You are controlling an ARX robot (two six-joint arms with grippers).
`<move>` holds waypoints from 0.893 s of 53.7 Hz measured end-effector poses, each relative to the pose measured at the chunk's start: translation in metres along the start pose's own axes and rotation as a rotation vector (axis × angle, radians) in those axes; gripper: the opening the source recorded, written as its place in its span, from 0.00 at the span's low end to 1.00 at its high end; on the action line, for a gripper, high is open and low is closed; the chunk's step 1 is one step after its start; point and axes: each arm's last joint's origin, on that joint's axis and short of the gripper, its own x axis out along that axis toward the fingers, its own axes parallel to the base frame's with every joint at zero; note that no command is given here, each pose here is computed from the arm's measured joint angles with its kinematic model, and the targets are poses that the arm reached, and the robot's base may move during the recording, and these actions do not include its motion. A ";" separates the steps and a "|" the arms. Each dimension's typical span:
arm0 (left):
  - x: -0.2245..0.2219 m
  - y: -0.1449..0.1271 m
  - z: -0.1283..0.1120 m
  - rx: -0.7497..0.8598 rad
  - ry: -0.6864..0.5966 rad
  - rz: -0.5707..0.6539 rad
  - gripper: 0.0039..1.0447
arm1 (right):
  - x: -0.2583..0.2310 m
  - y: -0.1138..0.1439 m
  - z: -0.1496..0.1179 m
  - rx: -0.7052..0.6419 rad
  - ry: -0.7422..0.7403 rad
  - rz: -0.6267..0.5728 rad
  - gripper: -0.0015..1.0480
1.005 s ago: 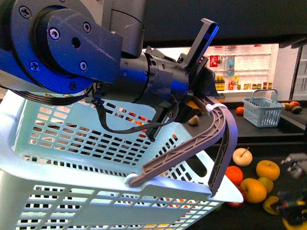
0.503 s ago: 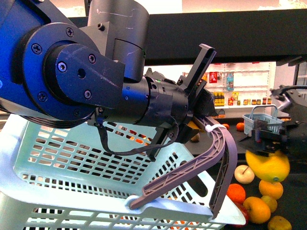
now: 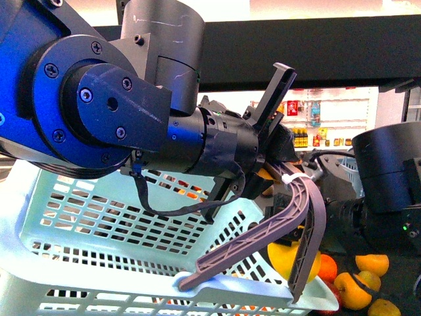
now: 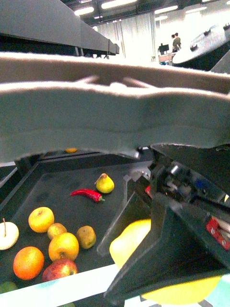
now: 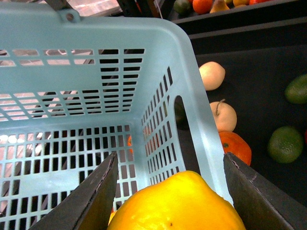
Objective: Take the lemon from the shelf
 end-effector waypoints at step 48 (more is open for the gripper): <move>0.000 0.000 0.000 -0.004 0.002 -0.001 0.07 | -0.095 -0.051 0.051 -0.118 -0.318 -0.264 0.93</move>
